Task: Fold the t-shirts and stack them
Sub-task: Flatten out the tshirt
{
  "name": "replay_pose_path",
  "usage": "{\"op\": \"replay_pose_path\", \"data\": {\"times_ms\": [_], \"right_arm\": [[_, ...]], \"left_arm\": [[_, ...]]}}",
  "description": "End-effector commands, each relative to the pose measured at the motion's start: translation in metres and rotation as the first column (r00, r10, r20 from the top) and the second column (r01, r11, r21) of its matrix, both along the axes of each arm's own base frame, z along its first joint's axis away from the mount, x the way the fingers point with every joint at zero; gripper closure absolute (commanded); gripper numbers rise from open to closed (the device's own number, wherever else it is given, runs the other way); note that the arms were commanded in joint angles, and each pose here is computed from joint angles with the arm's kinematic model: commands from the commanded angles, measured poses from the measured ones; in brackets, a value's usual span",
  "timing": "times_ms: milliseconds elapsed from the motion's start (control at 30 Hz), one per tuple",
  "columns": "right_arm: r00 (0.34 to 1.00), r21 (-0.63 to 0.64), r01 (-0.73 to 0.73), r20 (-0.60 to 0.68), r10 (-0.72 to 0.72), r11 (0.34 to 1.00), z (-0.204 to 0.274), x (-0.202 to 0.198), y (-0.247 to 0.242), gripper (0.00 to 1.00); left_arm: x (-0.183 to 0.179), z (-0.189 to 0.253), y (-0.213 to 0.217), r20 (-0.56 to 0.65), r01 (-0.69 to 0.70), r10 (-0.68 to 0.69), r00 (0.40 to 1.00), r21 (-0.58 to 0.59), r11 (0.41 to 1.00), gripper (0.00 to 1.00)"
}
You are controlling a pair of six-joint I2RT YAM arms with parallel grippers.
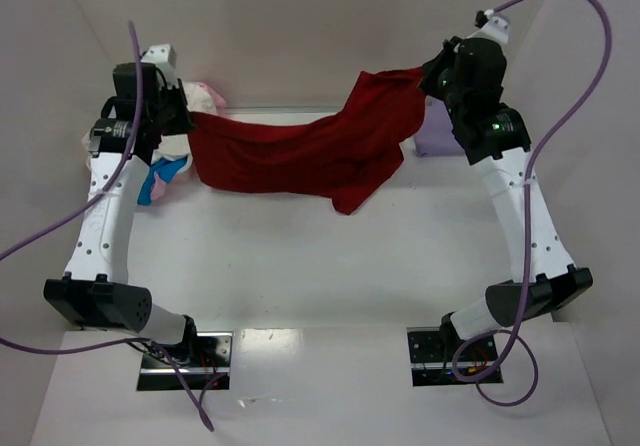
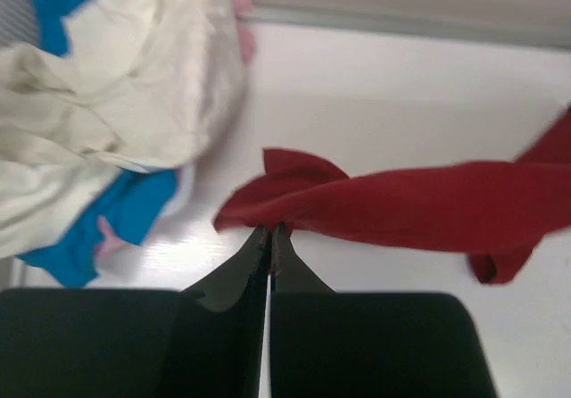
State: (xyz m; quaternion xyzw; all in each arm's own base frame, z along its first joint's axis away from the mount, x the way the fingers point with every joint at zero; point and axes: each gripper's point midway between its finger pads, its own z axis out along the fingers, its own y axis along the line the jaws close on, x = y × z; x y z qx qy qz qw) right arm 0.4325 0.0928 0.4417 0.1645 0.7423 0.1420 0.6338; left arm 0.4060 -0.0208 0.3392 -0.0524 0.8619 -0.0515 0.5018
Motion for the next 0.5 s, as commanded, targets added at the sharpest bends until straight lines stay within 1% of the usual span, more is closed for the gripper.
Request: {"op": "replay_pose_path", "data": {"times_ms": [0, 33, 67, 167, 200, 267, 333, 400, 467], "right_arm": [[0.993, -0.02, 0.054, 0.107, -0.051, 0.998, 0.051, -0.018, -0.025, 1.0], [0.988, -0.021, 0.078, 0.136, -0.075, 0.997, 0.064, -0.021, -0.033, 1.0], [0.985, -0.033, 0.088, 0.149, -0.082, 0.996, 0.07, -0.023, -0.036, 1.0], [0.966, -0.016, 0.133, 0.228, -0.126, 0.991, 0.105, -0.041, -0.05, 1.0], [0.962, -0.024, 0.143, 0.239, -0.133, 0.989, 0.109, -0.043, -0.053, 1.0], [0.939, -0.009, 0.16, 0.31, -0.149, 0.987, 0.134, -0.061, -0.06, 1.0], [0.925, -0.017, 0.177, 0.344, -0.16, 0.984, 0.147, -0.073, -0.066, 1.0], [0.907, -0.007, 0.193, 0.383, -0.176, 0.981, 0.163, -0.084, -0.071, 1.0], [0.89, -0.002, 0.197, 0.42, -0.178, 0.98, 0.178, -0.092, -0.073, 1.0]], "left_arm": [[-0.008, 0.065, 0.03, 0.154, -0.111, 0.098, 0.983, 0.075, 0.991, 1.0], [-0.009, 0.075, 0.033, 0.181, -0.13, 0.114, 0.977, 0.078, 0.988, 1.0], [-0.012, 0.098, 0.04, 0.233, -0.151, 0.128, 0.964, 0.086, 0.985, 1.0], [-0.016, 0.124, 0.05, 0.295, -0.207, 0.171, 0.94, 0.097, 0.973, 1.0], [-0.02, 0.142, 0.051, 0.337, -0.22, 0.179, 0.925, 0.089, 0.971, 1.0], [-0.021, 0.155, 0.052, 0.365, -0.222, 0.175, 0.915, 0.091, 0.971, 1.0], [-0.026, 0.169, 0.052, 0.397, -0.225, 0.175, 0.901, 0.083, 0.971, 1.0], [-0.031, 0.173, 0.054, 0.408, -0.236, 0.184, 0.894, 0.081, 0.968, 1.0], [-0.037, 0.182, 0.048, 0.428, -0.208, 0.161, 0.889, 0.064, 0.976, 1.0]]}}
